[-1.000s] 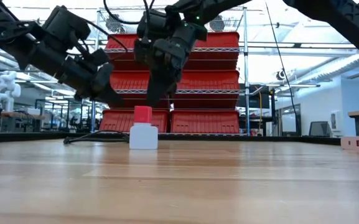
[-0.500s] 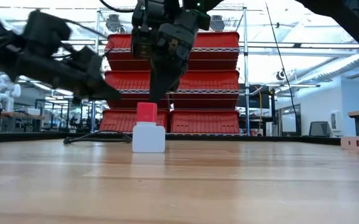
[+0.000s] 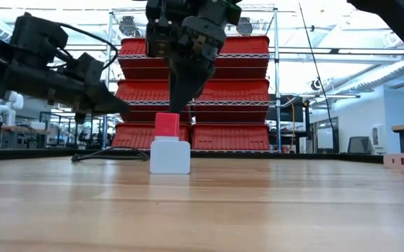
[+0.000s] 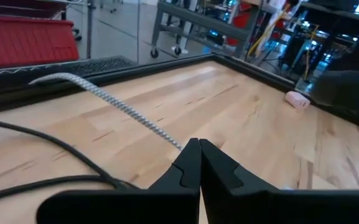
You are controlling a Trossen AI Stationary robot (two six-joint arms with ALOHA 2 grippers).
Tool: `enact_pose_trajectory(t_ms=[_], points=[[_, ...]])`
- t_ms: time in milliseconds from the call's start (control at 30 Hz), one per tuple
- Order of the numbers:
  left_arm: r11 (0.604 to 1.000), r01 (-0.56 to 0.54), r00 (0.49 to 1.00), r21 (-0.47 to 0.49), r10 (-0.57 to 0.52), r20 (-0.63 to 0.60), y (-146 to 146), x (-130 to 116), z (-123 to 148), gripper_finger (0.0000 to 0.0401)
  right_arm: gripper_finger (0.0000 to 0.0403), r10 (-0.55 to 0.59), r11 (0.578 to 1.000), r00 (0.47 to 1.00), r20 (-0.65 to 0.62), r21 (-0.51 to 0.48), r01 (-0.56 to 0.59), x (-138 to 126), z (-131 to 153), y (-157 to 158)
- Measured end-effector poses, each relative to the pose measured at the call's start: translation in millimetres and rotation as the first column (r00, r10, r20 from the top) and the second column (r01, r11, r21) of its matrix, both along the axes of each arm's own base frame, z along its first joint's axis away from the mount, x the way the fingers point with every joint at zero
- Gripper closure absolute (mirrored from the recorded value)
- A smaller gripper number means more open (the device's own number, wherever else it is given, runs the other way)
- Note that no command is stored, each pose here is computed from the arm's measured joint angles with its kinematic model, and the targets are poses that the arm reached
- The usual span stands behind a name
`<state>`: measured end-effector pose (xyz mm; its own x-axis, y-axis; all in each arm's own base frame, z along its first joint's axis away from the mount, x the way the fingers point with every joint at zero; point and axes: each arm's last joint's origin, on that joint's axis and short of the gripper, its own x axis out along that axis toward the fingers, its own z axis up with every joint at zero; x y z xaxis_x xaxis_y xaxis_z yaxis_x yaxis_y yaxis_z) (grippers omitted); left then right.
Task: Insert USB
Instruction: Insert the top black charger cable into the pink charger adapter
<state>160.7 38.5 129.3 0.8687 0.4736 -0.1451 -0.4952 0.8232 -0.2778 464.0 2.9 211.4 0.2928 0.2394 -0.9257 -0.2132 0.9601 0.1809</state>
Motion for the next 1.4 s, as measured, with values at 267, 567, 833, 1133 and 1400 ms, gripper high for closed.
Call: enact_pose_trajectory(t_ms=[267, 567, 833, 1133, 1400], points=[[1.000, 0.017, 1.000, 0.006, -0.018, 0.009, 0, 0, 1, 0.0398, 0.0402, -0.052, 0.996, 0.997, 0.060, -0.071, 0.057, -8, 27, -14], [1.000, 0.018, 1.000, 0.006, -0.018, 0.010, 0, 0, 1, 0.0398, 0.0402, -0.032, 0.995, 0.996, 0.081, -0.087, 0.039, -9, 29, -34], [1.000, 0.007, 1.000, 0.008, -0.007, 0.011, 0, 0, 1, 0.0398, 0.0402, -0.119, 0.983, 0.972, 0.204, -0.111, 0.144, -8, 34, -101], [1.000, 0.000, 0.998, 0.008, -0.001, 0.059, 2, 10, 12, 0.0398, 0.0403, -0.100, 0.994, 0.984, 0.150, -0.020, 0.104, -3, 4, -118], [1.000, 0.000, 0.997, 0.001, 0.000, 0.074, 2, 14, 16, 0.0398, 0.0403, -0.078, 0.997, 0.994, 0.081, 0.015, 0.077, -9, 0, -111]])
